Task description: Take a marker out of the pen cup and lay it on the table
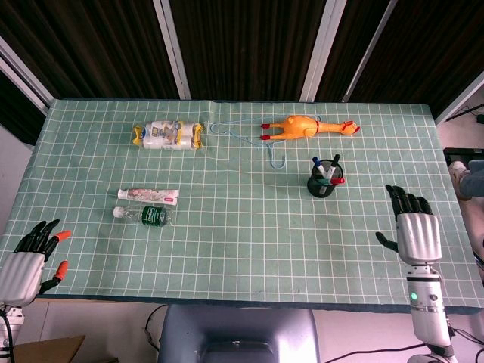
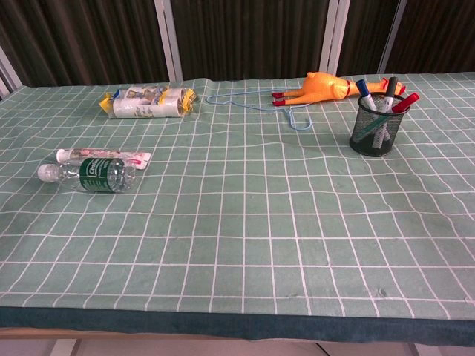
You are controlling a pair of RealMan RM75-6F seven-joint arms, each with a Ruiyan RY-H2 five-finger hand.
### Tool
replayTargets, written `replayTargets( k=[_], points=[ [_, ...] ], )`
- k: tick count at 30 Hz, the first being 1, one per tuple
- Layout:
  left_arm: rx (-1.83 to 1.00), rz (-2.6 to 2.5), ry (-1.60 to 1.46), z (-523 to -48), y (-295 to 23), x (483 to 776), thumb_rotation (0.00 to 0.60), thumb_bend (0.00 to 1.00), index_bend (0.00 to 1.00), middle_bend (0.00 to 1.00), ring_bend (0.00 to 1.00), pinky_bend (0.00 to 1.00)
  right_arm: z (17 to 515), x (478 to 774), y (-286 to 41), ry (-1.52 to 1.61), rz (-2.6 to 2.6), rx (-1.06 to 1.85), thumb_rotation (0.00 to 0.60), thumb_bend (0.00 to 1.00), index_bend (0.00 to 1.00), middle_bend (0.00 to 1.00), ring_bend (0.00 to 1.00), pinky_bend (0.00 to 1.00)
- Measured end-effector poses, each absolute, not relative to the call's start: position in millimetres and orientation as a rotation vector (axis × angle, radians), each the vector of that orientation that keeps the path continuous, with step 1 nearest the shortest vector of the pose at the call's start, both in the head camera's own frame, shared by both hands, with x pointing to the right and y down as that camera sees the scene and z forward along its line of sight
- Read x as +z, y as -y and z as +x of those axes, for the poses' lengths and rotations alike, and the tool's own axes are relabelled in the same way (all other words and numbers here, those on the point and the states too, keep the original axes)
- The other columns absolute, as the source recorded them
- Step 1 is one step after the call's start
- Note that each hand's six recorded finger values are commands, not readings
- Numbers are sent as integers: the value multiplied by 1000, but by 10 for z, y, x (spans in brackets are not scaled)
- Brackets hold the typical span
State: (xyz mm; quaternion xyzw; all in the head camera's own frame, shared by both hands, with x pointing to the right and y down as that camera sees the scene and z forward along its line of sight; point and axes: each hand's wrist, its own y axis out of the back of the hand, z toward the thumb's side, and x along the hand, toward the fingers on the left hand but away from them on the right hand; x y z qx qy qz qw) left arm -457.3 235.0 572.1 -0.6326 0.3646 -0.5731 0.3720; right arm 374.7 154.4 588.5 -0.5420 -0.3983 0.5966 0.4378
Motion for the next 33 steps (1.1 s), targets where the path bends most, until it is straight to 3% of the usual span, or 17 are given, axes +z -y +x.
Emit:
replayTargets(
  k=[7,9,11,13,17,23,33],
  points=[
    [-1467,-1617,-931,-4554,-2355,5715,600,410,232,53,38,208,3766,5883,-1527,1001,-1344,1486,600,141,249,279,297,364],
    [-1464,-1614,-931,-4552,-2357,5711,600,410,232,53,38,207,3774,5880,-1505,1000,-1334,1486,600,142,267,331,405,450],
    [-1466,-1613,-930,-4556,-2354,5717,600,410,231,53,38,208,3773,5875,-1465,995,-1318,1474,600,141,330,516,634,645],
    [-1472,-1614,-930,-4564,-2349,5729,600,412,232,53,39,208,3776,5880,-1417,984,-1298,1461,600,142,386,676,789,771],
    [-1481,-1615,-933,-4581,-2347,5732,600,413,232,53,38,208,3770,5960,-1246,936,-1244,1444,600,141,476,875,974,922],
    [-1478,-1615,-936,-4584,-2363,5711,600,411,232,53,38,208,3653,6222,-922,877,-1259,1453,600,171,558,995,1000,1000],
    [-1479,-1619,-947,-4603,-2357,5704,600,410,232,53,38,208,3323,6702,-584,825,-1353,1483,600,247,571,1000,1000,1000]
  ],
)
